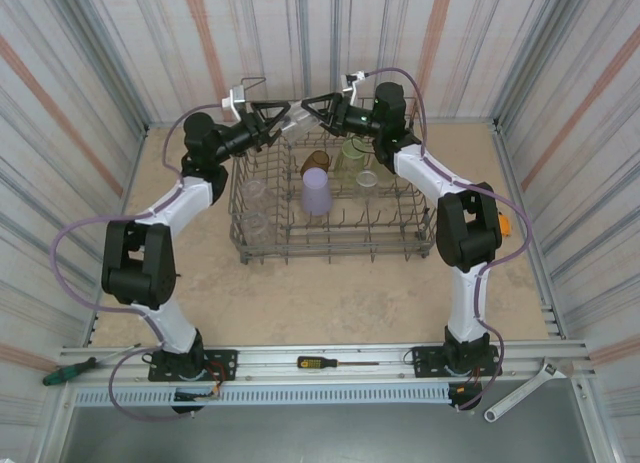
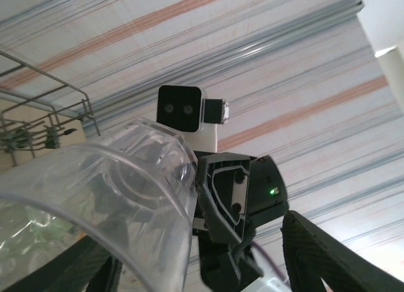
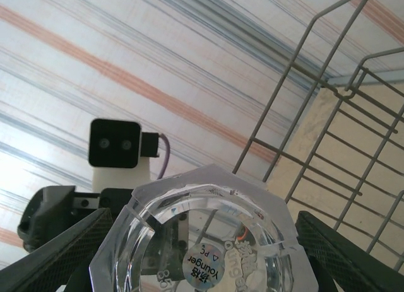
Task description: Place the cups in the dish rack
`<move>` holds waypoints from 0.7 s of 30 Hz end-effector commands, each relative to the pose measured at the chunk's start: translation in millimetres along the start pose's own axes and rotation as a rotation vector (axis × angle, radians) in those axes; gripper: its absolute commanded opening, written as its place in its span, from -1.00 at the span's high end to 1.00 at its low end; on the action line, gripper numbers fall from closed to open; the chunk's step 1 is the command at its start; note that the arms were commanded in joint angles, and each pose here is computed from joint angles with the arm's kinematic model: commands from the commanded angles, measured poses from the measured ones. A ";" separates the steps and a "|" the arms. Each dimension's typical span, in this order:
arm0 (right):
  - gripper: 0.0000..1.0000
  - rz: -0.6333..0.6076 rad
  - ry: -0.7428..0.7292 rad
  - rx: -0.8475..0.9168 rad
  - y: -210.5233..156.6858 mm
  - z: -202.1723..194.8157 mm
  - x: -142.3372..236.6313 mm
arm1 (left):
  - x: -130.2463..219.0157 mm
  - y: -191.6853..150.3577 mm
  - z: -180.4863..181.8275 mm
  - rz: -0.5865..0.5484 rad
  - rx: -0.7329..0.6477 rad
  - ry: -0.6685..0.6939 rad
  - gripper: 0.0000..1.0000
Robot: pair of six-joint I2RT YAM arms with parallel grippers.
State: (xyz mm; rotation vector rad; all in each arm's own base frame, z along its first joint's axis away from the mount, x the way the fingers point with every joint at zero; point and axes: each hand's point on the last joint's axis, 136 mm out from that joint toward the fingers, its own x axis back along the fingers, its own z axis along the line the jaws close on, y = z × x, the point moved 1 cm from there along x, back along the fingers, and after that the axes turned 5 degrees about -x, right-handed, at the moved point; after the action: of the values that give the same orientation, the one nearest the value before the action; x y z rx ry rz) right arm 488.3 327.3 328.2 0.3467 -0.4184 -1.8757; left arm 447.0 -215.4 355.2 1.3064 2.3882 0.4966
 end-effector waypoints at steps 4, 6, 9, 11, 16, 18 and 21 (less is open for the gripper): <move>0.14 -0.009 -0.023 0.089 2.7 11.1 -2.8 | 23.6 8.6 -14.9 -0.016 -0.106 0.058 -0.70; 0.14 -0.008 -0.035 0.096 3.0 8.2 -5.3 | 31.1 11.6 -12.4 -0.020 -0.115 0.092 -0.85; 0.15 -0.004 -0.066 0.119 1.3 3.7 -10.8 | 44.2 16.6 -8.4 -0.030 -0.131 0.152 -0.97; 0.15 0.004 -0.100 0.151 -0.3 0.8 -15.2 | 53.5 20.5 -8.2 -0.038 -0.151 0.194 -0.97; 0.16 0.034 -0.185 0.241 -5.8 -4.2 -32.1 | 76.2 26.5 -13.4 -0.048 -0.222 0.313 -0.97; 0.16 0.039 -0.212 0.265 -8.6 -9.2 -37.7 | 84.6 27.4 -13.4 -0.054 -0.235 0.346 -0.97; 0.16 0.051 -0.257 0.312 -13.6 -15.3 -46.7 | 97.7 27.4 -11.1 -0.068 -0.241 0.384 -0.97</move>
State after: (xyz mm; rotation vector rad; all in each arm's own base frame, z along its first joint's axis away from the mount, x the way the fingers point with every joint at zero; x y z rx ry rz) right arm 492.6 367.5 328.7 0.3332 -0.7660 -1.8353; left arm 421.4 -130.7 359.6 1.1359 2.5628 0.9454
